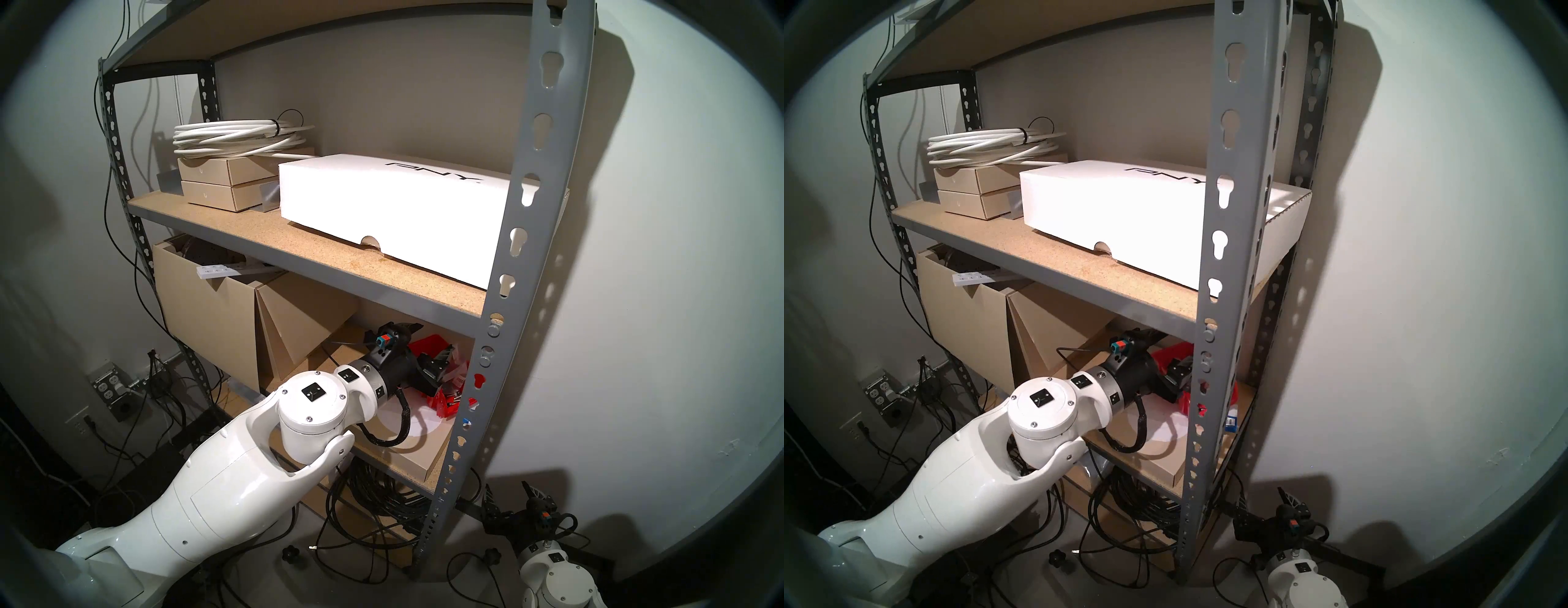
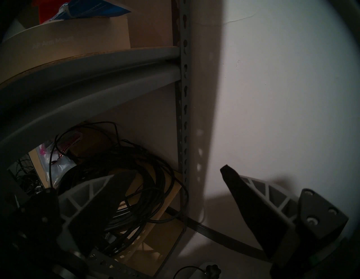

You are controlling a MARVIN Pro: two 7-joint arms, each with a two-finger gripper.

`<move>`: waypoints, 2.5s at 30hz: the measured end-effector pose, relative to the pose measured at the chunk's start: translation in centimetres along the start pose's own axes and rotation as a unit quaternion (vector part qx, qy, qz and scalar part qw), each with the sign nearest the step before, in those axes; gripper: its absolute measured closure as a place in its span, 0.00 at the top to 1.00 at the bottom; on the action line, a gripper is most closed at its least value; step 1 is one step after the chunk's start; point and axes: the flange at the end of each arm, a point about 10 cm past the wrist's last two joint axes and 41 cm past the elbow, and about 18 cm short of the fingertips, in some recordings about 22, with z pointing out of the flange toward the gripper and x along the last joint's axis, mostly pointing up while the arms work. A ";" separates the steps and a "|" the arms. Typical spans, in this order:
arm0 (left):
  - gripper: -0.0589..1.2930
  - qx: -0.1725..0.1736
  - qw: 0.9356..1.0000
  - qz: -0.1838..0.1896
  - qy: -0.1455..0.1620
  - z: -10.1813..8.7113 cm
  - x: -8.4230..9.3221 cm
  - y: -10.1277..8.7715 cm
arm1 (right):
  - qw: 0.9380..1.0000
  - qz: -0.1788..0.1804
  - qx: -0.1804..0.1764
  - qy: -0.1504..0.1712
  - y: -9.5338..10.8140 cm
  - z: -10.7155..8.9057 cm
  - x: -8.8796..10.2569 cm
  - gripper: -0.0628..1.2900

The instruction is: Organize the rack shelf by putting things into a case

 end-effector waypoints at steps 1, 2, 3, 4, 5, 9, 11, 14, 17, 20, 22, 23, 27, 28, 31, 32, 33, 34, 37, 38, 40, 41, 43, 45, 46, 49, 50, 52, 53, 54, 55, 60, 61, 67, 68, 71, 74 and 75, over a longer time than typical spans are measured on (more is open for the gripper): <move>0.78 0.000 1.000 -0.001 -0.001 -0.3 0.0 0.1 | 1.000 0.000 0.000 0.000 0.0 0.0 0.0 0.97; 0.78 0.001 1.000 -0.002 -0.001 -0.6 0.0 0.2 | 1.000 0.000 0.000 0.000 0.0 0.0 0.0 0.97; 0.78 0.003 1.000 -0.003 -0.002 -0.8 0.1 0.2 | 1.000 0.000 0.000 0.000 0.0 0.0 0.0 0.97; 0.78 0.005 1.000 -0.005 -0.001 -1.1 0.1 0.3 | 1.000 0.000 0.000 0.000 0.0 0.0 0.0 0.97; 0.78 0.006 1.000 -0.005 -0.001 -1.2 0.1 0.3 | 1.000 0.000 0.000 0.000 0.0 0.0 0.0 0.97; 0.85 0.017 1.000 -0.011 0.000 -2.4 0.2 0.2 | 1.000 0.000 0.000 0.000 0.0 0.0 0.0 0.97; 0.93 0.023 1.000 -0.012 0.000 -3.0 0.2 0.0 | 1.000 0.000 0.000 0.000 0.0 0.0 0.0 0.97; 0.93 0.033 0.999 -0.014 0.001 -4.0 0.2 -0.3 | 1.000 0.000 0.000 0.000 0.0 0.0 0.0 0.97; 0.93 0.040 0.999 -0.016 0.002 -5.0 0.3 -0.5 | 1.000 0.000 0.000 0.000 0.0 0.0 0.0 0.97; 0.93 0.043 0.999 -0.018 0.003 -5.9 0.2 -0.5 | 1.000 0.000 0.000 0.000 0.0 0.0 0.0 0.97; 0.93 0.044 0.999 -0.020 0.004 -6.3 0.0 -0.5 | 1.000 0.000 0.000 0.000 0.0 0.0 0.0 0.97; 0.93 0.044 0.999 -0.021 0.004 -6.6 -0.1 -0.5 | 1.000 0.000 0.000 0.000 0.0 0.0 0.0 0.97; 0.93 0.050 0.998 -0.023 0.006 -7.5 -0.5 -0.5 | 1.000 0.000 0.000 0.000 0.0 0.0 0.0 0.97; 0.93 0.053 0.998 -0.023 0.007 -7.7 -0.6 -0.5 | 1.000 0.000 0.000 0.000 0.0 0.0 0.0 0.97; 0.93 0.061 0.998 -0.024 0.009 -8.5 -1.0 -0.7 | 1.000 0.000 0.000 0.000 0.0 0.0 0.0 0.97; 0.93 0.063 0.998 -0.024 0.009 -8.7 -1.1 -0.7 | 1.000 0.000 0.000 0.000 0.0 0.0 0.0 0.97; 0.93 0.067 0.997 -0.024 0.010 -9.0 -1.3 -0.8 | 1.000 0.000 0.000 0.000 0.0 0.0 0.0 0.97; 0.93 0.068 0.997 -0.024 0.010 -9.2 -1.4 -0.8 | 1.000 0.000 0.000 0.000 0.0 0.0 0.0 0.97; 0.93 0.074 0.997 -0.021 0.011 -9.9 -2.0 -0.7 | 1.000 0.000 0.000 0.000 0.0 0.0 0.0 0.97; 0.93 0.075 0.997 -0.020 0.012 -10.1 -2.2 -0.7 | 1.000 0.000 0.000 0.000 0.0 0.0 0.0 0.97; 0.93 0.077 0.997 -0.021 0.013 -10.4 -2.5 -0.7 | 1.000 0.000 0.000 0.000 0.0 0.0 0.0 0.97; 0.93 0.078 0.997 -0.022 0.014 -10.6 -2.7 -0.6 | 1.000 0.000 0.000 0.000 0.0 0.0 0.0 0.97; 0.93 0.080 0.996 -0.024 0.015 -10.9 -3.0 -0.6 | 1.000 0.000 0.000 0.000 0.0 0.0 0.0 0.97; 0.93 0.082 0.996 -0.029 0.017 -11.3 -3.2 -0.7 | 1.000 0.000 0.000 0.000 0.0 0.0 0.0 0.97; 0.93 0.082 0.996 -0.031 0.017 -11.4 -3.4 -0.8 | 1.000 0.000 0.000 0.000 0.0 0.0 0.0 0.97; 0.93 0.083 0.996 -0.036 0.015 -11.8 -3.8 -0.9 | 1.000 0.000 0.000 0.000 0.0 0.0 0.0 0.97; 0.93 0.081 0.996 -0.038 0.015 -11.9 -4.0 -0.9 | 1.000 0.000 0.000 0.000 0.0 0.0 0.0 0.97; 0.93 0.080 0.996 -0.040 0.014 -12.0 -4.4 -1.0 | 1.000 0.000 0.000 0.000 0.0 0.0 0.0 0.97; 0.93 0.079 0.996 -0.042 0.011 -12.1 -4.8 -1.0 | 1.000 0.000 0.000 0.000 0.0 0.0 0.0 0.97; 0.93 0.078 0.996 -0.043 0.010 -12.2 -5.0 -1.0 | 1.000 0.000 0.000 0.000 0.0 0.0 0.0 0.97; 0.93 0.078 0.996 -0.043 0.008 -12.2 -5.3 -1.0 | 1.000 0.000 0.000 0.000 0.0 0.0 0.0 0.97; 0.93 0.077 0.996 -0.043 0.000 -12.4 -6.2 -1.0 | 1.000 0.000 0.000 0.000 0.0 0.0 0.0 0.97; 0.93 0.077 0.996 -0.042 -0.001 -12.4 -6.2 -1.0 | 1.000 0.000 0.000 0.000 0.0 0.0 0.0 0.97; 0.93 0.077 0.996 -0.036 -0.003 -12.4 -6.5 -1.0 | 1.000 0.000 0.000 0.000 0.0 0.0 0.0 0.97; 0.93 0.078 0.996 -0.036 -0.003 -12.4 -6.5 -1.1 | 1.000 0.000 0.000 0.000 0.0 0.0 0.0 0.97; 0.93 0.079 0.996 -0.035 -0.002 -12.3 -6.4 -1.2 | 1.000 0.000 0.000 0.000 0.0 0.0 0.0 0.97; 0.93 0.080 0.996 -0.034 -0.002 -12.3 -6.3 -1.3 | 1.000 0.000 0.000 0.000 0.0 0.0 0.0 0.97; 0.93 0.080 0.996 -0.033 -0.002 -12.2 -6.3 -1.3 | 1.000 0.000 0.000 0.000 0.0 0.0 0.0 0.97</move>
